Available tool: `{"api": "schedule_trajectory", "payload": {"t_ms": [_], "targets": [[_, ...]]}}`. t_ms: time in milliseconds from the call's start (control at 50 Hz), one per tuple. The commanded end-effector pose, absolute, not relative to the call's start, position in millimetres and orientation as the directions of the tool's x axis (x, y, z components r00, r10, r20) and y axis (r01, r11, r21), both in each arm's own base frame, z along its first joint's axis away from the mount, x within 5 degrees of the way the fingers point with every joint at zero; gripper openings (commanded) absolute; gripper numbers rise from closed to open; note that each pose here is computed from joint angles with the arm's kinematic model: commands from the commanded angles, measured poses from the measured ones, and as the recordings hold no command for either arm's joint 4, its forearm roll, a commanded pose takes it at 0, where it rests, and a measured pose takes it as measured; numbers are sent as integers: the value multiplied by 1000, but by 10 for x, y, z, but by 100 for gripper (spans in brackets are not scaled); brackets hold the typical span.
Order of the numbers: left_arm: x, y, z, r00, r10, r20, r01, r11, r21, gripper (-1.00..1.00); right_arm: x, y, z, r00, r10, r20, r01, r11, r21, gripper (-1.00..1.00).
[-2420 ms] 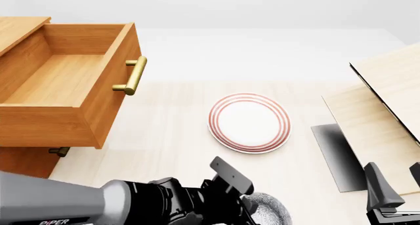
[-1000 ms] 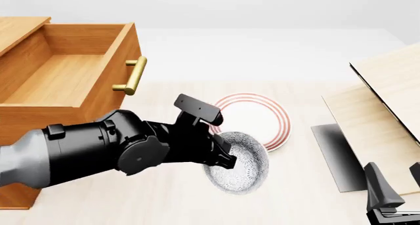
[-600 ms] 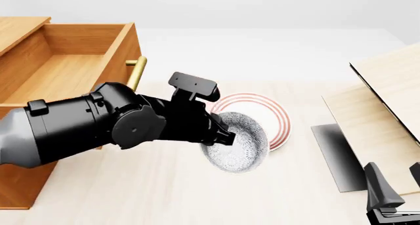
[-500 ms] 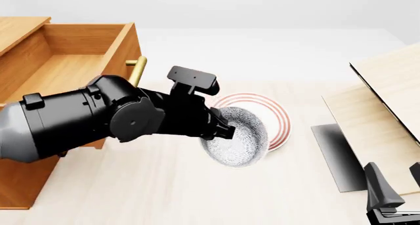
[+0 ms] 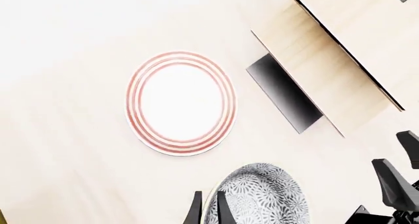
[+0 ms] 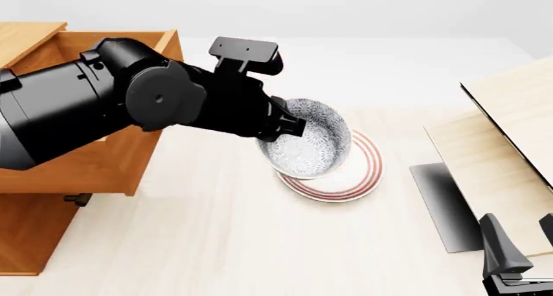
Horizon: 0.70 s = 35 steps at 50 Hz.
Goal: Open the top drawer of the cabinet and put the bowl in it.
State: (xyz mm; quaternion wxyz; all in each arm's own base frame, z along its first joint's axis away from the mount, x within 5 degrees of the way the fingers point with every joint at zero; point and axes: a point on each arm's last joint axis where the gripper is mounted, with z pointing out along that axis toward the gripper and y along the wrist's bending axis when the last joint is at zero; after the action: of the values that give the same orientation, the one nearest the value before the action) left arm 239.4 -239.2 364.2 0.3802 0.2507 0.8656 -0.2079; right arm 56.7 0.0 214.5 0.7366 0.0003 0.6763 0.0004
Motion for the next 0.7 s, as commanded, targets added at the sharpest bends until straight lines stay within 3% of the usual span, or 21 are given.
{"api": "schedule_trajectory", "payload": {"t_ms": [20, 700], "targets": [[2424, -2304, 3923, -565, 258, -784, 587, 794, -162, -100, 567, 0, 2144, 86, 0, -996, 0, 1000, 0, 100], [2569, -2062, 4623, -521, 237, -820, 558, 822, -117, -100, 566, 0, 2144, 86, 0, -996, 0, 1000, 0, 100]]}}
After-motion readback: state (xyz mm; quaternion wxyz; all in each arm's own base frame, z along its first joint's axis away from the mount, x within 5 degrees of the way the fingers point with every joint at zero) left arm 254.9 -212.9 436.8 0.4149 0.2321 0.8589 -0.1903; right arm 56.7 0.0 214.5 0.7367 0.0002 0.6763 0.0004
